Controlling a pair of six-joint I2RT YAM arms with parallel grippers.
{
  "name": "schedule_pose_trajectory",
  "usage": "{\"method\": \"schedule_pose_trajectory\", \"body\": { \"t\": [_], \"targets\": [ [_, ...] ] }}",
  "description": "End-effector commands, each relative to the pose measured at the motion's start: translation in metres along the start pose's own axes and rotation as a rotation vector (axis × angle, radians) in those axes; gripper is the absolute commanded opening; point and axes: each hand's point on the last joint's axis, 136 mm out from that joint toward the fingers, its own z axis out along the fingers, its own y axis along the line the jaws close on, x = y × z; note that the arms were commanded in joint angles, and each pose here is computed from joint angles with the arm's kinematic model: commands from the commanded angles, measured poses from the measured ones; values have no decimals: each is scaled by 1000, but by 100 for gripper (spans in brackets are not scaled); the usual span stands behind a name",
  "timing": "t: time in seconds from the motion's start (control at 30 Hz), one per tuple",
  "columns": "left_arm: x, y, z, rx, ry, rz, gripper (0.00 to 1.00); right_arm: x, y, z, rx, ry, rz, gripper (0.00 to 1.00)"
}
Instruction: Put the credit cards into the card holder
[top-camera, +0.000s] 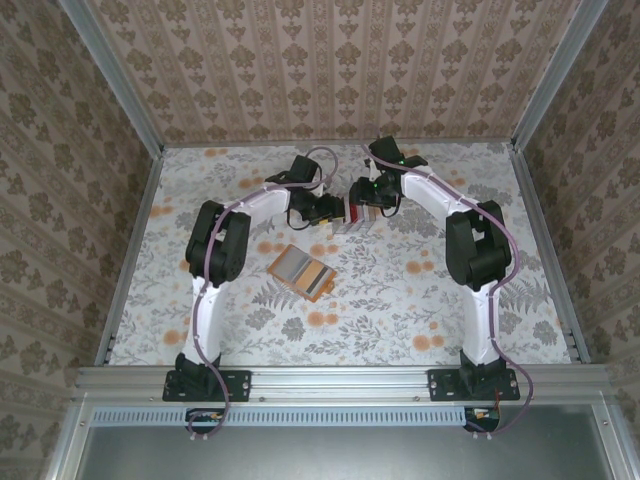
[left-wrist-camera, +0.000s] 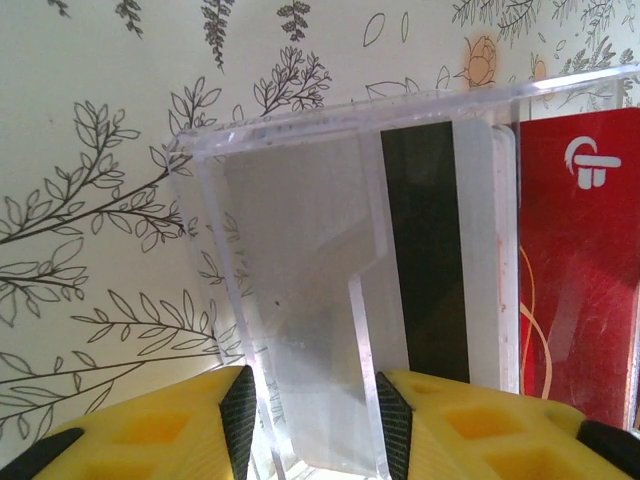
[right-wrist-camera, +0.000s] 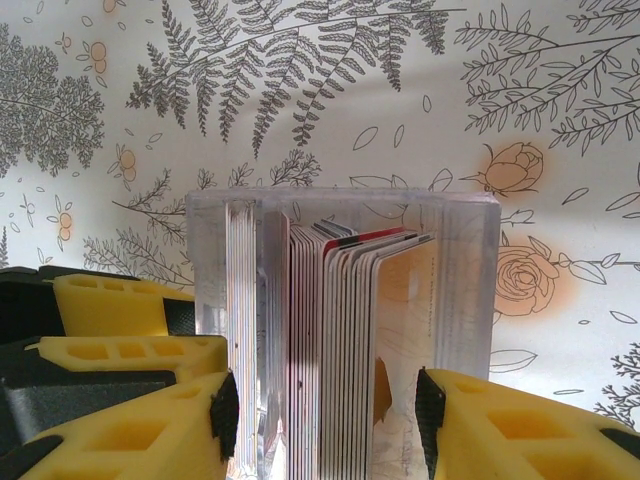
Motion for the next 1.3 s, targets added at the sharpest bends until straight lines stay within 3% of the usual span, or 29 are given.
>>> {"method": "schedule_pose_trajectory", "body": {
  "t": [0.0,0.77,1.13,1.27],
  "targets": [
    [3,5,3,8,17,-4,47,-2,3,-6,-10,7,-8,52],
    [6,0,6,17,16,-8,47,-7,14,-36,-43,-43,-21,49],
    [7,-1,4,17,12,-3,46,-2,-8,-27,60,-19,-34,49],
    [7,-1,5,16,13,-6,46,2,-4,-20,35,1,-29,49]
  ]
}}
